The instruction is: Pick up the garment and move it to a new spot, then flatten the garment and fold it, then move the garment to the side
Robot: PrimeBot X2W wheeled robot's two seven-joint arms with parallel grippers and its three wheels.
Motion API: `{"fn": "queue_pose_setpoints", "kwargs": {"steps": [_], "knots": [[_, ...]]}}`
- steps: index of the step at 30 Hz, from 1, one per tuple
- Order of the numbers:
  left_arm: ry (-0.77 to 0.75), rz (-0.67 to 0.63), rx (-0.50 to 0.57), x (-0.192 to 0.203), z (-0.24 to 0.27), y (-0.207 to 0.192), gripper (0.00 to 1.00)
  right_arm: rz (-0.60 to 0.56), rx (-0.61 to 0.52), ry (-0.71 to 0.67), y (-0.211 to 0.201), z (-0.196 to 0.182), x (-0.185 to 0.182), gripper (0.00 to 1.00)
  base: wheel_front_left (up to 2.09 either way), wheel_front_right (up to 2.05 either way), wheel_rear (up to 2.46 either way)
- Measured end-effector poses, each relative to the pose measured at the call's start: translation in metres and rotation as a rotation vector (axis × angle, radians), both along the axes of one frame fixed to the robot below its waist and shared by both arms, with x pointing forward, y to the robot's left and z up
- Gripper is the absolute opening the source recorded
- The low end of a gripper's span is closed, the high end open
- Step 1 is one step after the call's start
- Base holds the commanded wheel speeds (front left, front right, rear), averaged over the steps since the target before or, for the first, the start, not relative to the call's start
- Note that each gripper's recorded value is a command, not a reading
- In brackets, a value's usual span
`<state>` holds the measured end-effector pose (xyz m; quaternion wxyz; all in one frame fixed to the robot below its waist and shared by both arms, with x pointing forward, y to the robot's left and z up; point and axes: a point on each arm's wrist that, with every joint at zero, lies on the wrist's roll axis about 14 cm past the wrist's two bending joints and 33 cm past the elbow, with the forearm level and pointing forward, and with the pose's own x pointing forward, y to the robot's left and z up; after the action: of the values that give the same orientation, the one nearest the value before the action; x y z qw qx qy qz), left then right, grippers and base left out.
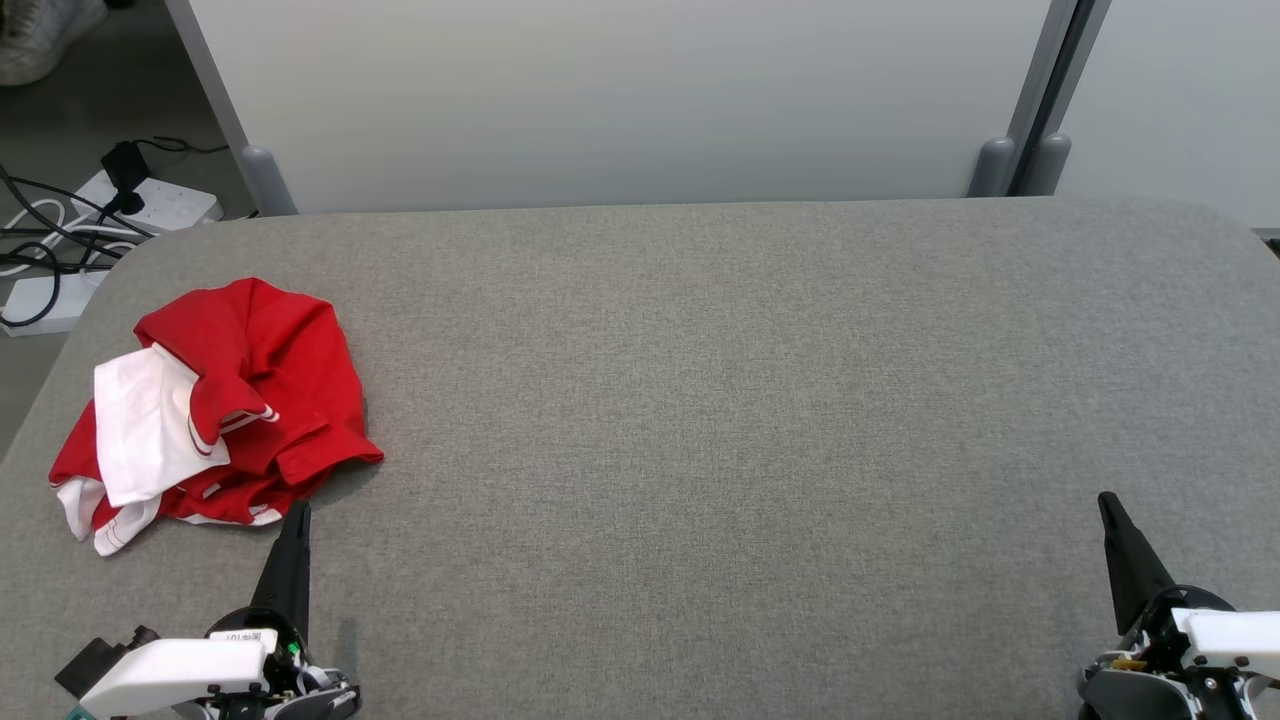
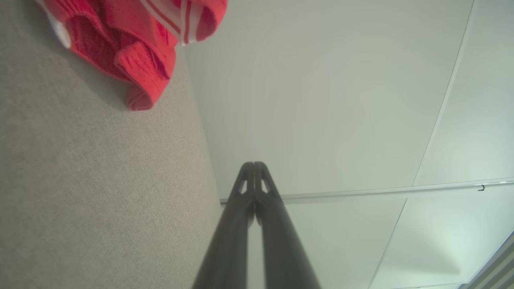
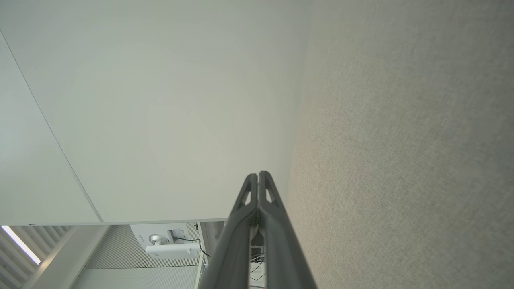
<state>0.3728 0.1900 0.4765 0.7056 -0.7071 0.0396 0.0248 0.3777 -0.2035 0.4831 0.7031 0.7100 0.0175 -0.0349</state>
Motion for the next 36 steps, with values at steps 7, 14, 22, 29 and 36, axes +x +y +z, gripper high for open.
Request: {"fn": "queue_pose_setpoints", "kwargs": {"steps": [7, 14, 22, 29, 36], "knots": [[0.000, 0.000, 0.000, 0.000, 0.000, 0.000, 0.00, 0.000, 0.000, 0.000, 0.000, 0.000, 0.000, 0.00, 0.00, 0.00, 0.00], [0.000, 0.000, 0.000, 0.000, 0.000, 0.000, 0.00, 0.000, 0.000, 0.000, 0.000, 0.000, 0.000, 0.00, 0.00, 0.00, 0.00], [0.000, 0.000, 0.000, 0.000, 0.000, 0.000, 0.00, 0.000, 0.000, 0.000, 0.000, 0.000, 0.000, 0.00, 0.00, 0.00, 0.00], [0.059, 0.001, -0.008, -0.010, -0.019, -0.002, 1.00, 0.005, 0.014, 0.050, 0.005, -0.016, -0.007, 1.00, 0.00, 0.00, 0.00], [0.185, 0.008, -0.030, -0.035, -0.059, -0.005, 1.00, 0.007, 0.039, 0.163, 0.014, -0.053, -0.026, 1.00, 0.00, 0.00, 0.00]]}}
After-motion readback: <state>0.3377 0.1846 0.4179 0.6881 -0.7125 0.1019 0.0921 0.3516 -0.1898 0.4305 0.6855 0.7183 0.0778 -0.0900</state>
